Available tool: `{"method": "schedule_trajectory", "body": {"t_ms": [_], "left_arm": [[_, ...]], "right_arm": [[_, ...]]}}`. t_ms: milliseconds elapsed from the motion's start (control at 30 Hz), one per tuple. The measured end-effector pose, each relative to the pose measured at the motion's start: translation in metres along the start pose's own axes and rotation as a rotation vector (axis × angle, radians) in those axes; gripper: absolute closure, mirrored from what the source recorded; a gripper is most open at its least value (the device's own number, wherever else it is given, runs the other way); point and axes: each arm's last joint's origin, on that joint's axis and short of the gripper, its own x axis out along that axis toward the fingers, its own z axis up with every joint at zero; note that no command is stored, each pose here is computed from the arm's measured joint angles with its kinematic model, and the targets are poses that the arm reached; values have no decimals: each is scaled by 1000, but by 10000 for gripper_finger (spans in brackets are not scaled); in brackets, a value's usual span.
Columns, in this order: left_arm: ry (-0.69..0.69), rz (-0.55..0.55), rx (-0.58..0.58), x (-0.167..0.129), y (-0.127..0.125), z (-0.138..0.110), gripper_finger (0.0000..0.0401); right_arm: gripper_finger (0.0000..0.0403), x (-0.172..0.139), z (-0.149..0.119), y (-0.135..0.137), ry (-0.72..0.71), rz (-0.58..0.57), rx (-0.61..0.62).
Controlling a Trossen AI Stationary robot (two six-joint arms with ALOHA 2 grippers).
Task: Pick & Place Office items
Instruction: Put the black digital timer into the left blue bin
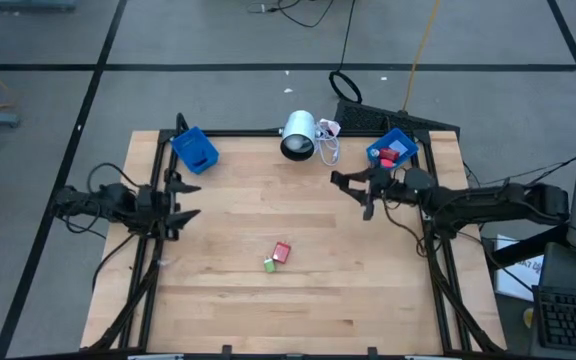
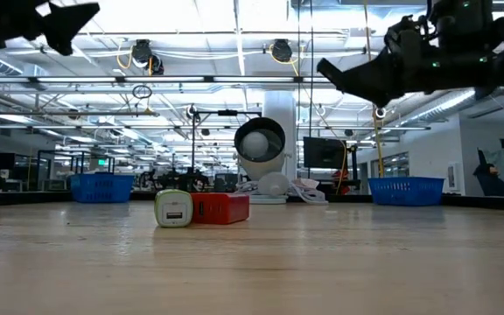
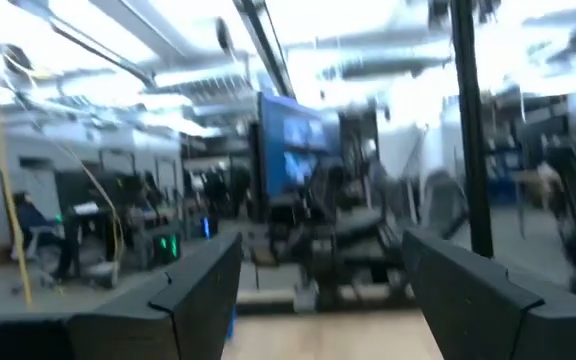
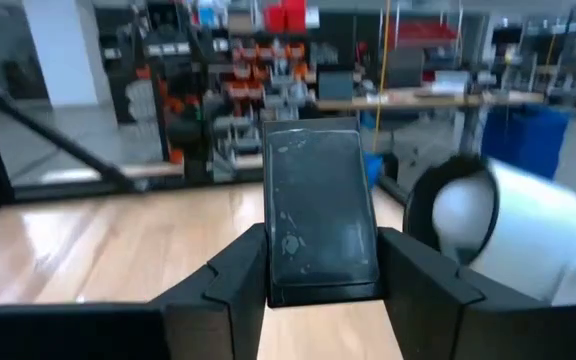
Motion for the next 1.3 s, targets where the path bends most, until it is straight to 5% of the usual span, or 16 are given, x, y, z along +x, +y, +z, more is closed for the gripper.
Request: {"method": "schedule_trajectory", "body": {"t_ms": [233,433,733,1300], "left_arm": [[-179,128,-40,-2,7,19,128],[-27,348,26,-1,11,8,128],[107,251,-4,22,3,-12,128],[218,422,-200,77,16,-57,128]], "right_arm": [[251,16,2,-15,8,29,3],[245,39,2,-19,46,66,5],[245,81,-3,-13,107,174,39],[250,111,-7,-3,107,270,-72]]}}
